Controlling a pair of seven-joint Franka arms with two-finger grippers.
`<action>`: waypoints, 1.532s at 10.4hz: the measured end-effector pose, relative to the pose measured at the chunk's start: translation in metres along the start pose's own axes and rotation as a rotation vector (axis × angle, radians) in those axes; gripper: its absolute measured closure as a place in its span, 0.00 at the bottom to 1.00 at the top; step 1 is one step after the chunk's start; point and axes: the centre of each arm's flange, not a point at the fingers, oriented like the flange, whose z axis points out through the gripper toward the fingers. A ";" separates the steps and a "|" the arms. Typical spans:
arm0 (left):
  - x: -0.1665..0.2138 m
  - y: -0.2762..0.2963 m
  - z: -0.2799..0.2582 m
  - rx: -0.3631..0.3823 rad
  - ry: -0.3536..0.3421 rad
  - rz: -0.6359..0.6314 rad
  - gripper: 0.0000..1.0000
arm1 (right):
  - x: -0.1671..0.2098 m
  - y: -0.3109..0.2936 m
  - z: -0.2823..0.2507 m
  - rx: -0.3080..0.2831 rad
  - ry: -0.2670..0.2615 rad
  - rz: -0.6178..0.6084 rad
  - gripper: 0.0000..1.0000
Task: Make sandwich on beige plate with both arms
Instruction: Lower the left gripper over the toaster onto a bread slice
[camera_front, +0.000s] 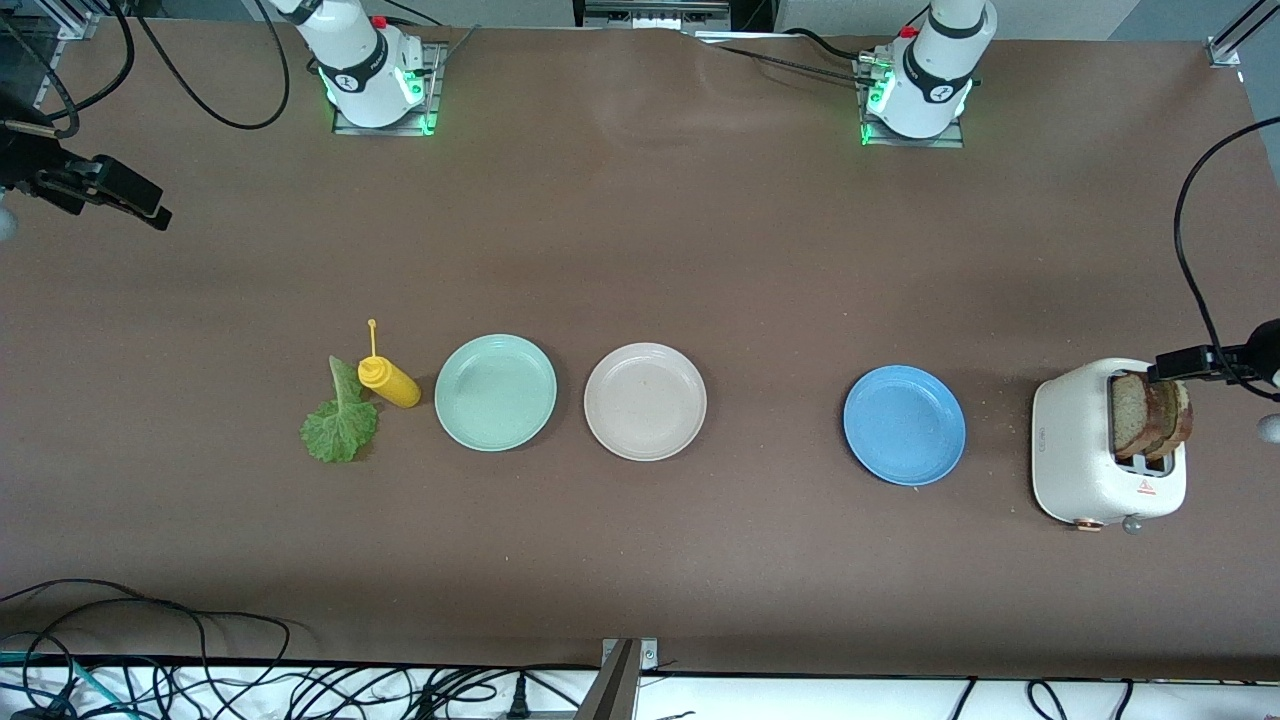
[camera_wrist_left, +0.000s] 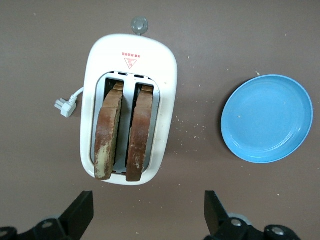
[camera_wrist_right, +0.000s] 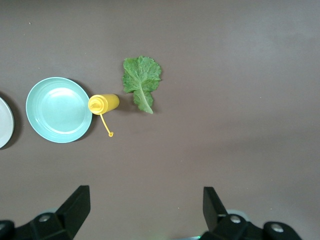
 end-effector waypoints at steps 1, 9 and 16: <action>0.004 0.001 0.012 -0.005 -0.018 0.003 0.02 | 0.000 0.000 0.000 0.000 0.000 0.000 0.00; 0.025 0.000 0.067 0.024 -0.054 0.022 0.02 | -0.001 0.000 0.001 -0.002 -0.011 0.000 0.00; 0.030 0.011 0.062 0.024 -0.035 0.039 0.00 | -0.001 0.007 0.002 -0.003 -0.023 0.013 0.00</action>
